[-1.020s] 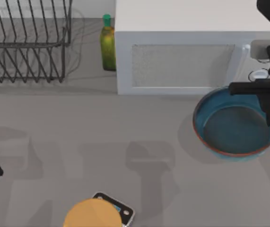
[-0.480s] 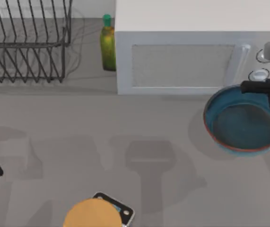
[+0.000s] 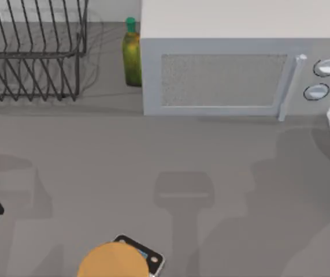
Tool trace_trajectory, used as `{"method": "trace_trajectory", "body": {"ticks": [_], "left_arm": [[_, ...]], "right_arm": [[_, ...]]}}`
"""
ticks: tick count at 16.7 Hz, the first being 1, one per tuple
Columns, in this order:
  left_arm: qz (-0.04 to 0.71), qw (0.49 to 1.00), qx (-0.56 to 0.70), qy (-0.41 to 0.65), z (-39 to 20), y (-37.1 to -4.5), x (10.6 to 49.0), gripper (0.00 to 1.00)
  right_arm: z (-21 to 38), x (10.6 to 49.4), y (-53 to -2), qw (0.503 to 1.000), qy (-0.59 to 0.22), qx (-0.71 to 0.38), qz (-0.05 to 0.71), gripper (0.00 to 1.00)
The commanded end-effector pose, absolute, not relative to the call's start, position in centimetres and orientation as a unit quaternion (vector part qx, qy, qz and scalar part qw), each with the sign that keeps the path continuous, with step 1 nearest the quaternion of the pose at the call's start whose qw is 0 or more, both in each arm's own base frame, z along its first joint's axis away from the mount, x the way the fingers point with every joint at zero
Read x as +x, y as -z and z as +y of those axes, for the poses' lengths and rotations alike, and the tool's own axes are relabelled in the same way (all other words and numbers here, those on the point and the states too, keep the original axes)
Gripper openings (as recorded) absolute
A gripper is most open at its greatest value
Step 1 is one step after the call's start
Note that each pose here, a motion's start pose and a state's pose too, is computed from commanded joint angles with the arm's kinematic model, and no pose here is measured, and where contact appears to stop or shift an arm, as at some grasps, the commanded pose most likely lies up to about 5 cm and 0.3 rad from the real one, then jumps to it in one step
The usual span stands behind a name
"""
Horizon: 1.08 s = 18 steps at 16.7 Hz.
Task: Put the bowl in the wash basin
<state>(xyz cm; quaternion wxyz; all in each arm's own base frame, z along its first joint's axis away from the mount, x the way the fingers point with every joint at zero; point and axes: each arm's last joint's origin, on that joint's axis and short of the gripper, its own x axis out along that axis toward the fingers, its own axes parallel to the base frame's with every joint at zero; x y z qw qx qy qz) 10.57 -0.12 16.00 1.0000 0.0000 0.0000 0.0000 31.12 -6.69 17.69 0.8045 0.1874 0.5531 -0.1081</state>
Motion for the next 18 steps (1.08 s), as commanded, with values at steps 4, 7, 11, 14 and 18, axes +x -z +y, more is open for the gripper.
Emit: {"method": "trace_trajectory", "body": {"ticks": [4, 7, 11, 14, 18], "left_arm": [[0.0, 1.0, 0.0, 0.0, -0.1, -16.0, 10.6, 1.0], [0.0, 1.0, 0.0, 0.0, -0.1, -16.0, 10.6, 1.0], [0.0, 1.0, 0.0, 0.0, -0.1, -16.0, 10.6, 1.0], [0.0, 1.0, 0.0, 0.0, -0.1, -16.0, 10.6, 1.0], [0.0, 1.0, 0.0, 0.0, -0.1, -16.0, 10.6, 1.0]], "right_arm": [[-13.2, 29.6, -15.8, 0.896, 0.132, 0.191, 0.379, 0.0], [-15.6, 28.2, -16.4, 0.95, 0.123, 0.147, 0.245, 0.0], [-15.3, 27.2, -18.5, 0.99, 0.071, 0.067, 0.102, 0.0], [-14.2, 26.9, -20.1, 0.999, 0.026, 0.02, 0.031, 0.0], [-13.6, 26.7, -20.9, 1.0, 0.005, 0.0, 0.0, 0.0]]}}
